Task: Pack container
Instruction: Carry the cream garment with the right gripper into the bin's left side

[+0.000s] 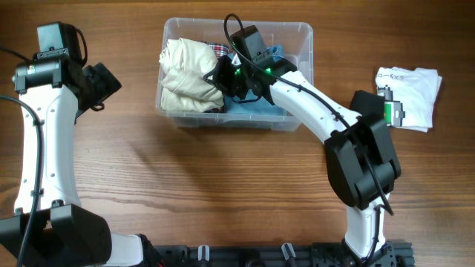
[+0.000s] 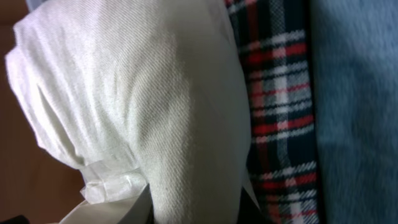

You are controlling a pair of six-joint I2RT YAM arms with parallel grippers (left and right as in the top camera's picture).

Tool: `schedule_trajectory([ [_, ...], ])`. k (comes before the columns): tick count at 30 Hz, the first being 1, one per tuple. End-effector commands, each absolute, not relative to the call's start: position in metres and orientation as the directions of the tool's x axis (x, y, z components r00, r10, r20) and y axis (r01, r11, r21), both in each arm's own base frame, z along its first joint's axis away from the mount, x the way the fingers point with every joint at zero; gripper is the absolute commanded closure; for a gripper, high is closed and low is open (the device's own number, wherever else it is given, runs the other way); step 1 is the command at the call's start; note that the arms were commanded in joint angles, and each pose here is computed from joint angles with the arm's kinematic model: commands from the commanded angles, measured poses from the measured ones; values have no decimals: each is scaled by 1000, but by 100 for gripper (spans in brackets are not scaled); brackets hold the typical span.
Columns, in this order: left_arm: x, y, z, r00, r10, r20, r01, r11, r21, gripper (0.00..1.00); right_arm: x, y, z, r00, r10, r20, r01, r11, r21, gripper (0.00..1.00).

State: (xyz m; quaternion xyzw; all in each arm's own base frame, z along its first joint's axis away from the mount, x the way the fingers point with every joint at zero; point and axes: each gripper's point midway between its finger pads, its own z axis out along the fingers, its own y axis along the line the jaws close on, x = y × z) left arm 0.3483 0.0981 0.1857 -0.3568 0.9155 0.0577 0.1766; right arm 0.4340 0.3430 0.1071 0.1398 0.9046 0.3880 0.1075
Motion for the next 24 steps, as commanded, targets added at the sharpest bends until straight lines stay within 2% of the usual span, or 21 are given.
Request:
schedule_trajectory([
  [1, 347, 100, 189, -676, -633, -377, -677, 736, -21, 0, 465, 325, 137, -900, 368, -233, 77, 660, 747, 96],
  [4, 347, 100, 189, -676, -633, -377, -677, 736, -21, 0, 478, 314, 147, -879, 414, -235, 93, 634, 768, 96],
  [9, 347, 100, 189, -676, -633, -377, -677, 736, -21, 0, 478, 303, 137, -880, 425, -211, 133, 649, 749, 96],
  [12, 347, 100, 189, -676, -633, -377, -677, 736, -21, 0, 469, 312, 125, -893, 399, -211, 130, 676, 726, 84],
  [18, 347, 100, 189, -676, -633, -377, -677, 736, -21, 0, 443, 334, 112, -927, 280, -249, 45, 743, 668, 80],
  [20, 347, 100, 189, -676, -633, -377, -677, 736, -21, 0, 439, 335, 110, -931, 270, -244, 44, 748, 662, 71],
  [22, 347, 100, 189, -676, -633, -377, -677, 736, -21, 0, 441, 336, 119, -929, 225, -294, -26, 752, 659, 62],
  [24, 347, 100, 189, -676, -633, -377, -677, 736, -21, 0, 446, 331, 141, -905, 179, -386, -124, 757, 642, 60],
])
